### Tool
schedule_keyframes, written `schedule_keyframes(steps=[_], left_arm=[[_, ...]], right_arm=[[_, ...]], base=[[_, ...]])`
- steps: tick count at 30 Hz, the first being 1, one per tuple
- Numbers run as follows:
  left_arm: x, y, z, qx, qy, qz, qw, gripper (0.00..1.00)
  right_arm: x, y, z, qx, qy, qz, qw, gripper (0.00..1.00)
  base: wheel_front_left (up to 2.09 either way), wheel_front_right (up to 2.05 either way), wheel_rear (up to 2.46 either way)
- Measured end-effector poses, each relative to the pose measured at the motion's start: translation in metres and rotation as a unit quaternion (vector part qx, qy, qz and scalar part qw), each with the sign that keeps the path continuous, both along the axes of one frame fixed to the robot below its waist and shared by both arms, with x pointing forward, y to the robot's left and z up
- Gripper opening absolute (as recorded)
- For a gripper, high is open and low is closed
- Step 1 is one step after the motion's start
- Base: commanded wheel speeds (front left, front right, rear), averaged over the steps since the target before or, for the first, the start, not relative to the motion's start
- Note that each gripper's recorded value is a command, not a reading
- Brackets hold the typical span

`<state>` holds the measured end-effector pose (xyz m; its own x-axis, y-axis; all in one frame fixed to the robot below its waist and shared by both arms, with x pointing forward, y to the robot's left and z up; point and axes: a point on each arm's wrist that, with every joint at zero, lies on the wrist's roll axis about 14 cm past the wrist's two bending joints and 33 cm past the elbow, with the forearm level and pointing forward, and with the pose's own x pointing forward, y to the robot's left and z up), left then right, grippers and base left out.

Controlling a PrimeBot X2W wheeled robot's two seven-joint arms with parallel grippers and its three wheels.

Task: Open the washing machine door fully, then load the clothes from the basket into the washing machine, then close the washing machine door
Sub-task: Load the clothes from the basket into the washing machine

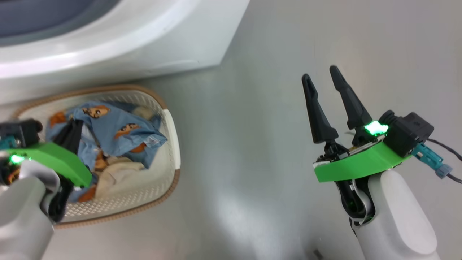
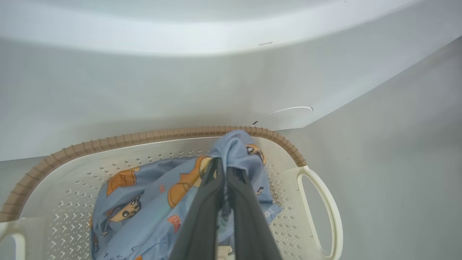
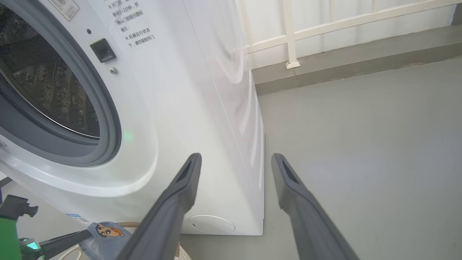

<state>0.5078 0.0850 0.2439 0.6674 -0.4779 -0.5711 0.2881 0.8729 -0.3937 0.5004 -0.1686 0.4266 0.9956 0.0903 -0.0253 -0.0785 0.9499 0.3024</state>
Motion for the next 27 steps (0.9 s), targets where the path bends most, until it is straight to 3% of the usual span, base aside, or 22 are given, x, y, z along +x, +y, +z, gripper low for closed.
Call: schedule_keyframes(steps=[16,27], left_arm=[[-0.027,0.029,0.119,-0.045,-0.144,0.084,0.985,0.0],[-0.055,0.047,0.211,-0.063,-0.273,0.123,0.952,0.0]], right_arm=[[-0.032,0.012,0.062,0.01,-0.053,0.014,0.998,1.0],[-0.055,0.018,0.092,0.02,-0.081,0.025,0.996,1.0]], base=[[0.0,0.0,0.0],[0.0,0.0,0.0]])
